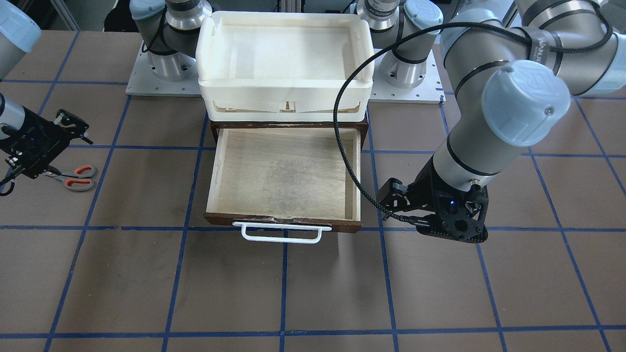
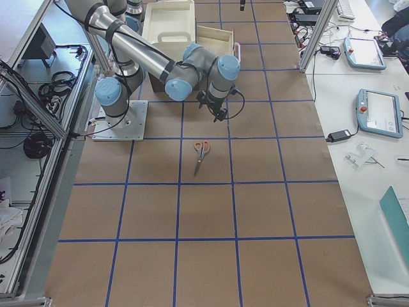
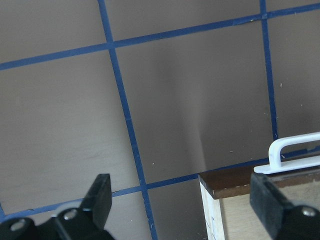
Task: Put scissors in drawer and close it
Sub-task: 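Lower the right gripper over the scissors handles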
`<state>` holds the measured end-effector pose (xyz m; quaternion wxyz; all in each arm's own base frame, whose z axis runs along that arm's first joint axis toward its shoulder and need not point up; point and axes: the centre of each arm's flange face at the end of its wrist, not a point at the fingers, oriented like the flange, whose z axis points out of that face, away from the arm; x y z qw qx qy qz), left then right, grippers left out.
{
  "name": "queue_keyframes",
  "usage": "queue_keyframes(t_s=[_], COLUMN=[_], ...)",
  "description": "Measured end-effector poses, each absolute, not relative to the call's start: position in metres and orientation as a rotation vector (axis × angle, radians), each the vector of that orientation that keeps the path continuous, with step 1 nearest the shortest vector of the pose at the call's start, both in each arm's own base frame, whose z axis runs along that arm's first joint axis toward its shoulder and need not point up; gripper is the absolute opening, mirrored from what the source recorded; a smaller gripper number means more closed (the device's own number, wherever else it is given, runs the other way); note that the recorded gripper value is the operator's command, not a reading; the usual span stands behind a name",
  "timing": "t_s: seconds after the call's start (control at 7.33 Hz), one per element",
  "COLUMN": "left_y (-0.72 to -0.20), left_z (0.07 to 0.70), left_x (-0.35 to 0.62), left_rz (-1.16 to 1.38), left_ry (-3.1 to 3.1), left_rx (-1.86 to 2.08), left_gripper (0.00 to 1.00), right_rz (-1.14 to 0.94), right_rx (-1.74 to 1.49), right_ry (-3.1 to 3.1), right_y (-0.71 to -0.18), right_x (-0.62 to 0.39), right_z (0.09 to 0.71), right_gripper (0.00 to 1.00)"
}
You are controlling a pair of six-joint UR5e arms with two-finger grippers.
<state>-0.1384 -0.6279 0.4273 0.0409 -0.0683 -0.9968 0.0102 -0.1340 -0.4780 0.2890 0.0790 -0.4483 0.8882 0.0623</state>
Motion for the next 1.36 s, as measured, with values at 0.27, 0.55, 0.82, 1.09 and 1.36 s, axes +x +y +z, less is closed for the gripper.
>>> queue_keyframes(t_s=[0.27, 0.55, 0.82, 1.09, 1.36], left_y=[-0.591, -0.558, -0.548, -0.544, -0.544], left_z=[0.469, 0.500, 0.513, 0.519, 0.520], left_x=[-0.122, -0.110, -0.093, -0.088, -0.088], left_rz=[-0.039, -0.097, -0.095, -0.080, -0.074], left_ry=[-3.056, -3.087, -3.098, -3.092, -3.086], left_rx=[-0.164, -0.133, -0.086, -0.068, -0.066], left_gripper=[1.00, 1.00, 1.00, 1.00, 1.00], right_rz=[0.089, 0.060, 0.041, 0.030, 0.035], right_rx=[-1.663, -2.022, -2.187, -2.209, -2.200], right_ry=[2.576, 2.373, 2.194, 2.133, 2.122], right_y=[-0.477, -0.479, -0.467, -0.449, -0.440], right_x=[-0.195, -0.215, -0.218, -0.222, -0.221], right_z=[0.235, 0.211, 0.197, 0.184, 0.178], right_gripper=[1.00, 0.98, 0.98, 0.92, 0.85])
